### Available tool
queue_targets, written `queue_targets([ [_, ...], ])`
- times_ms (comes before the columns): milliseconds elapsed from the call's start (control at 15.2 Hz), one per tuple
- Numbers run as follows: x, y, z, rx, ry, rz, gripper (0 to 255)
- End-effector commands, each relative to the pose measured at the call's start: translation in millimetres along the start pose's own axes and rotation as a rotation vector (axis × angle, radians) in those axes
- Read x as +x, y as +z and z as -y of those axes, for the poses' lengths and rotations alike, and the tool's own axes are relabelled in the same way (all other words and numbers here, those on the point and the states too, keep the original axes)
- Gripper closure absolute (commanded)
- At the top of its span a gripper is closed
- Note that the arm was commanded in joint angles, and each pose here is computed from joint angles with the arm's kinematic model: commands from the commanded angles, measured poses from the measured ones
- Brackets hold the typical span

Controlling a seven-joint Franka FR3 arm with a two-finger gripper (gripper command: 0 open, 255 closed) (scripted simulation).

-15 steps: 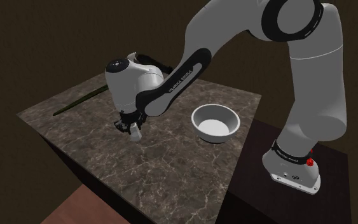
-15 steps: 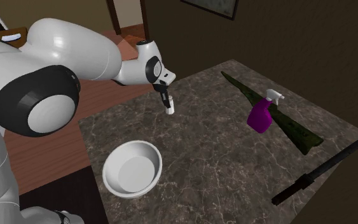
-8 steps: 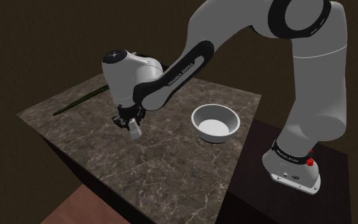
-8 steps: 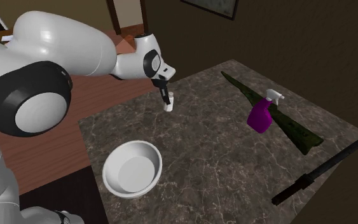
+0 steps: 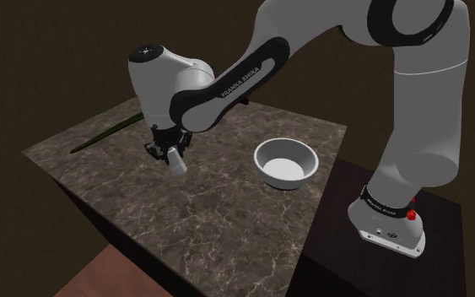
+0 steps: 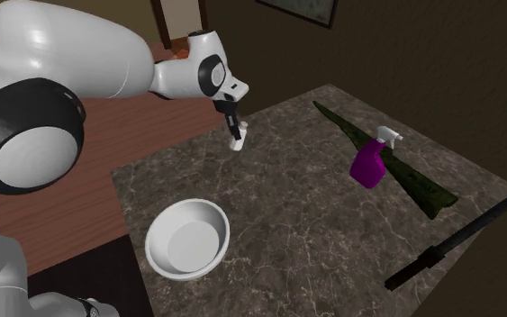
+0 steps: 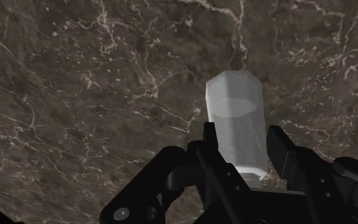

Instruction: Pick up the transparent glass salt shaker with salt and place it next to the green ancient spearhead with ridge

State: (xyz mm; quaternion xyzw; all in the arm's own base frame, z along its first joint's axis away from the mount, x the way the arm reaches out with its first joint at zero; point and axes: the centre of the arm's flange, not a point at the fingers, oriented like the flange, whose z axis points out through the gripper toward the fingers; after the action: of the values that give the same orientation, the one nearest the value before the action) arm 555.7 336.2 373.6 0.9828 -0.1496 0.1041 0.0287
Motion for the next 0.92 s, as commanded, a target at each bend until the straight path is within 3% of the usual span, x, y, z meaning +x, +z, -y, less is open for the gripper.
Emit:
queue_targets([
  [0, 1.8, -10.6, -0.5, 0.000, 0.000, 0.000, 255],
  [858, 16.5, -77.7, -2.2, 0.000, 0.000, 0.000, 255],
])
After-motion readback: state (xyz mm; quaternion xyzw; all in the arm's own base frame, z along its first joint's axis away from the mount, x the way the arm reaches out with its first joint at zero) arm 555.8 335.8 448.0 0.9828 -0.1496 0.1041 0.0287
